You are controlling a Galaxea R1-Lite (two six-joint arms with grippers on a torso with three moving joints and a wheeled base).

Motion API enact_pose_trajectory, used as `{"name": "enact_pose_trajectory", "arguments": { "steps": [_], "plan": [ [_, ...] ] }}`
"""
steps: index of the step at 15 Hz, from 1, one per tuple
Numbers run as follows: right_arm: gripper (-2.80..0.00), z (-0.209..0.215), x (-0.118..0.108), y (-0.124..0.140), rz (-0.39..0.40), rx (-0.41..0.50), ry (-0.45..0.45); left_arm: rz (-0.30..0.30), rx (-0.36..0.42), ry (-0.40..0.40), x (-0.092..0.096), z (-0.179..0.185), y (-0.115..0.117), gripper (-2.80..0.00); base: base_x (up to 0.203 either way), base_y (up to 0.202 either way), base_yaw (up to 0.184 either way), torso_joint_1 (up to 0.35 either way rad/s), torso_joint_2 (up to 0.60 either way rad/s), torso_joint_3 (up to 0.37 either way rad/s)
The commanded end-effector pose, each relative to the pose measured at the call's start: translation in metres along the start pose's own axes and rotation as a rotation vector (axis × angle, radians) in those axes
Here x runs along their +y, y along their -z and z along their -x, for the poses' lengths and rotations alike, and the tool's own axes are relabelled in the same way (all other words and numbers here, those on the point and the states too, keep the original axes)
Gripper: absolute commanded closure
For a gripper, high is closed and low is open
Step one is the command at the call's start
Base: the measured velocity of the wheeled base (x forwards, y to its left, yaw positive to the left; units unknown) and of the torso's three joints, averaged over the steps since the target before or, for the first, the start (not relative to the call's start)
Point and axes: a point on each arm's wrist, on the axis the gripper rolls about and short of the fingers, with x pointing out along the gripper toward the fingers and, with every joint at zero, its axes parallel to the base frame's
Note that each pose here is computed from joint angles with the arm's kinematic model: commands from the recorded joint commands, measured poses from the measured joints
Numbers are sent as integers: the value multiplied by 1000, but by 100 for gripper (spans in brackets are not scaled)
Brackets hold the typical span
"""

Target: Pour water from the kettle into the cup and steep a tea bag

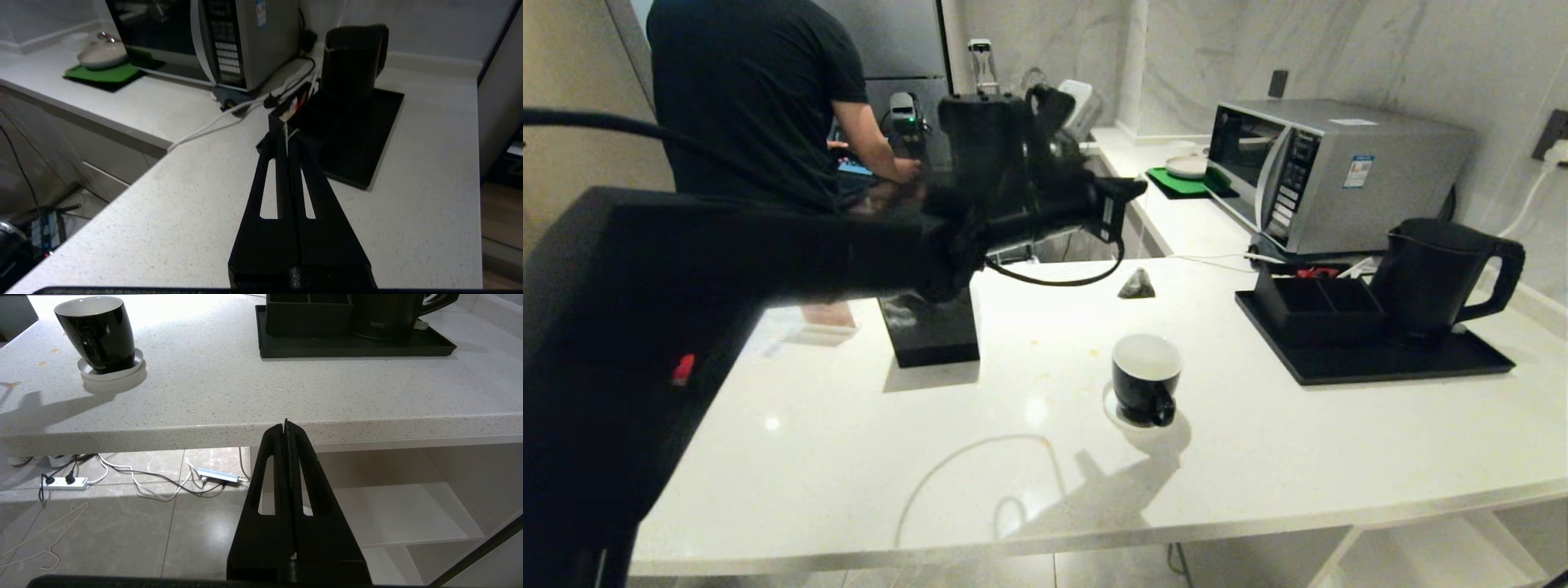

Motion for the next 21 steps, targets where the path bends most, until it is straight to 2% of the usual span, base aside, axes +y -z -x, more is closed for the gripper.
{"name": "enact_pose_trajectory", "arguments": {
  "steps": [1,4,8,17,21],
  "plan": [
    [0,0,0,0,0,0,1,-21,-48,-11,0,13,-24,0,0,0,0,0,0,0],
    [0,0,0,0,0,0,1,-28,-63,-33,3,31,-46,0,0,0,0,0,0,0],
    [0,0,0,0,2,0,-1,-33,-60,-90,18,54,-63,0,0,0,0,0,0,0],
    [0,0,0,0,1,0,-1,-50,-63,-228,64,86,-68,0,0,0,0,0,0,0],
    [0,0,0,0,0,0,1,-43,-36,-278,80,102,-68,0,0,0,0,0,0,0]
  ]
}}
